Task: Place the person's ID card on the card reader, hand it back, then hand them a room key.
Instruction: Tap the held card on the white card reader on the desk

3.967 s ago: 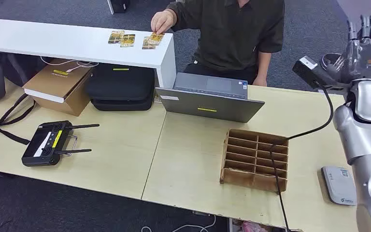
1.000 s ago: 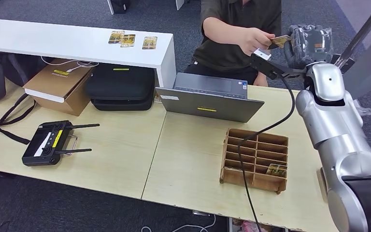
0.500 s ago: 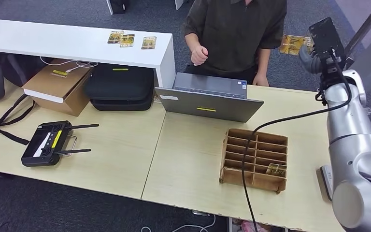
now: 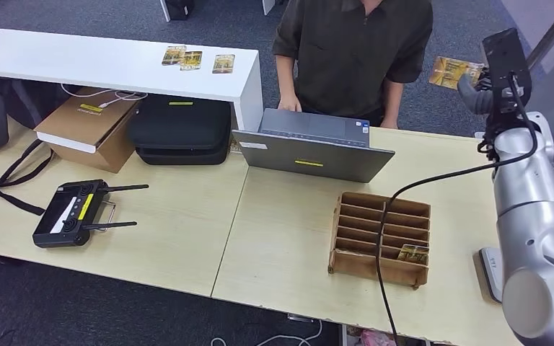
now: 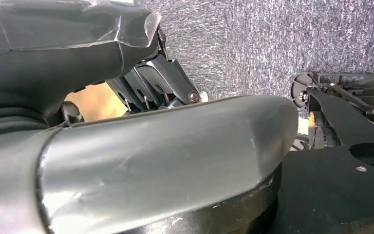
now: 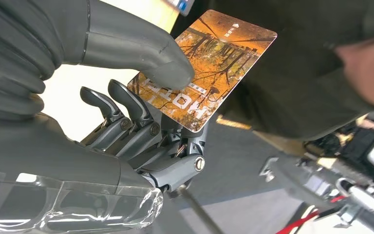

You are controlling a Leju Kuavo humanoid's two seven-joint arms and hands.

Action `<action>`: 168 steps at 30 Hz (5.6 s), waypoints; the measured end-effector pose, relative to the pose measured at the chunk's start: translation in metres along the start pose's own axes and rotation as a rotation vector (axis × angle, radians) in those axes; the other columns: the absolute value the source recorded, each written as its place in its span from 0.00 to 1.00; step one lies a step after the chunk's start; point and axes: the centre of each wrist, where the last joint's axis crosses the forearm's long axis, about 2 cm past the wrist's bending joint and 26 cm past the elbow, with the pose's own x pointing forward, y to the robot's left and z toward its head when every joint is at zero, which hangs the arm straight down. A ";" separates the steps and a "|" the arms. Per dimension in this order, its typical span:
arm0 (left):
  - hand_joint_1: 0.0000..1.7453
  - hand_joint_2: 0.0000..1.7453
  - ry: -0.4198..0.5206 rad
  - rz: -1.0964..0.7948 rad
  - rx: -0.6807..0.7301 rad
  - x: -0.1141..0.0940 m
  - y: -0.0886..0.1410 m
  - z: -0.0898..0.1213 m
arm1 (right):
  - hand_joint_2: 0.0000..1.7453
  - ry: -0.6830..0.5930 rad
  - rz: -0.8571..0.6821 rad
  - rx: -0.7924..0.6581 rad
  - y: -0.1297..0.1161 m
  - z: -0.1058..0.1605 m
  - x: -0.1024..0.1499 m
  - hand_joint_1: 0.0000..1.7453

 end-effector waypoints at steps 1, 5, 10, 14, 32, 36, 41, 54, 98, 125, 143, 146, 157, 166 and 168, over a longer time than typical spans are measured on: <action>0.00 0.00 0.000 -0.001 0.000 0.000 0.000 0.000 | 1.00 0.011 0.004 -0.009 -0.003 0.001 -0.003 1.00; 0.00 0.00 0.000 -0.006 0.002 0.000 0.000 0.000 | 1.00 0.050 0.016 -0.045 -0.019 0.004 -0.017 1.00; 0.00 0.00 0.000 -0.011 0.003 0.000 0.000 0.000 | 1.00 0.107 0.013 -0.081 -0.038 0.015 -0.048 1.00; 0.00 0.00 0.001 -0.009 0.007 -0.001 0.001 0.000 | 1.00 0.155 0.013 -0.106 -0.052 0.024 -0.071 1.00; 0.00 0.00 0.014 -0.010 0.018 -0.001 0.000 0.000 | 1.00 0.310 -0.006 -0.164 -0.087 0.073 -0.159 1.00; 0.00 0.00 0.017 -0.008 0.017 -0.001 0.000 0.000 | 1.00 0.343 -0.025 -0.163 -0.079 0.087 -0.181 1.00; 0.00 0.00 0.018 -0.005 0.017 -0.001 -0.001 0.000 | 1.00 0.399 -0.045 -0.148 -0.070 0.110 -0.213 1.00; 0.00 0.00 0.023 0.005 0.015 -0.002 -0.001 0.000 | 1.00 0.522 -0.078 -0.121 -0.050 0.172 -0.275 1.00; 0.00 0.00 0.021 -0.015 0.017 -0.002 -0.002 0.000 | 1.00 0.565 0.070 -0.175 -0.034 0.220 -0.294 1.00; 0.00 0.00 0.022 0.010 0.018 -0.002 -0.003 0.000 | 1.00 0.531 0.205 -0.174 -0.013 0.204 -0.272 1.00; 0.00 0.00 0.013 0.014 0.019 -0.003 -0.003 0.000 | 1.00 0.375 0.269 -0.230 0.006 0.213 -0.223 1.00; 0.00 0.00 0.014 0.016 0.019 -0.003 -0.003 0.000 | 1.00 0.382 0.256 -0.210 0.010 0.213 -0.224 1.00; 0.00 0.00 0.018 0.023 0.017 -0.003 -0.003 0.000 | 1.00 0.455 0.158 -0.099 0.058 0.232 -0.236 1.00; 0.00 0.00 0.019 0.010 0.018 -0.003 -0.003 0.000 | 1.00 0.505 0.115 -0.059 0.078 0.243 -0.244 1.00; 0.00 0.00 0.021 0.009 0.018 -0.002 -0.003 0.000 | 1.00 0.515 0.111 -0.053 0.080 0.242 -0.245 1.00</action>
